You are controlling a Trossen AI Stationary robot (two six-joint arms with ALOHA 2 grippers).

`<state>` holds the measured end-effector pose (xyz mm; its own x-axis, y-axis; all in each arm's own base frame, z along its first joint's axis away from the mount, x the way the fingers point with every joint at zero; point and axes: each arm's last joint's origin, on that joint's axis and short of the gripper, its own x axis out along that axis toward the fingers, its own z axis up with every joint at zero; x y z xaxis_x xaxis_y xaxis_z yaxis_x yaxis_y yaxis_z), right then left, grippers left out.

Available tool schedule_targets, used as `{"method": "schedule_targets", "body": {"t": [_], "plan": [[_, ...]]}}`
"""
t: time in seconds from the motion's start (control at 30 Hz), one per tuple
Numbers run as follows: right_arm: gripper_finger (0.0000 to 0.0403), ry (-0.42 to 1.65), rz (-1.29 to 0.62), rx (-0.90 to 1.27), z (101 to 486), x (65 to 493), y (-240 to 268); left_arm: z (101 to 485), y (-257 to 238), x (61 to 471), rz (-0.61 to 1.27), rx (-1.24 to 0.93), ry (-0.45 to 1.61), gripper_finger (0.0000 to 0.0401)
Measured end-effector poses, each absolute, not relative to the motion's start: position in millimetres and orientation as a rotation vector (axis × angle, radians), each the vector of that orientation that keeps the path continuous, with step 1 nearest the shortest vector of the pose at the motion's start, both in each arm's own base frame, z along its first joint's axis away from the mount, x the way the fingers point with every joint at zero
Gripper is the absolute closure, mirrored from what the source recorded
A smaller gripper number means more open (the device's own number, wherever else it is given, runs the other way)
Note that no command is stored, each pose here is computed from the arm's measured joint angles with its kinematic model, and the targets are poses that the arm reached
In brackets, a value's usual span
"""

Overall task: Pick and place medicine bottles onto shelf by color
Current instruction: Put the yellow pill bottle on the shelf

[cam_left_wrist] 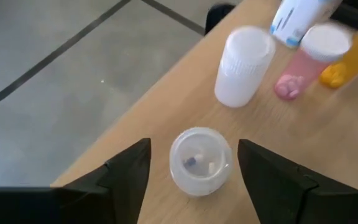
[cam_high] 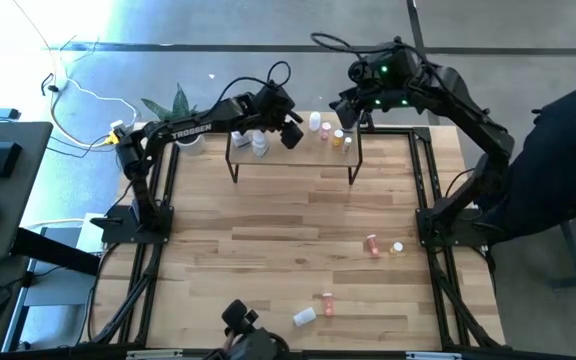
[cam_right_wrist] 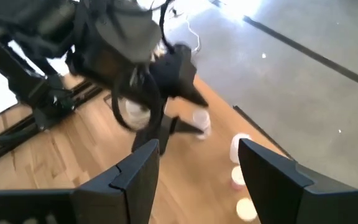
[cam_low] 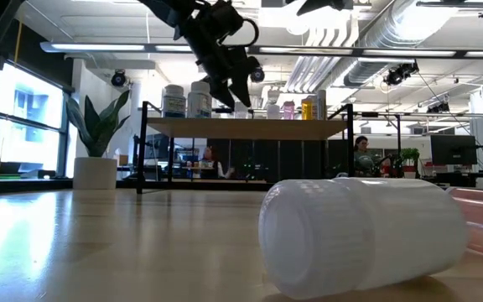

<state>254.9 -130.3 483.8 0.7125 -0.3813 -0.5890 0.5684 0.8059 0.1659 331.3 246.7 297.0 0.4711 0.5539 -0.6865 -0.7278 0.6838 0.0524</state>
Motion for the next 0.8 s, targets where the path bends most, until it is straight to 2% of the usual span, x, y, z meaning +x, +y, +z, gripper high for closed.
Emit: {"method": "schedule_targets", "body": {"t": [0.2,0.53,0.8], "plan": [[0.0192,0.696,-0.514,0.331,473,255,-115,322,242,325,0.777,-0.23,0.685,0.0171],[0.0192,0.915,-0.528,0.373,425,274,-93,363,213,301,0.736,-0.181,0.688,0.017],[0.0192,1.024,-0.517,0.448,392,273,-61,369,184,292,0.657,-0.192,0.729,0.0169]]}}
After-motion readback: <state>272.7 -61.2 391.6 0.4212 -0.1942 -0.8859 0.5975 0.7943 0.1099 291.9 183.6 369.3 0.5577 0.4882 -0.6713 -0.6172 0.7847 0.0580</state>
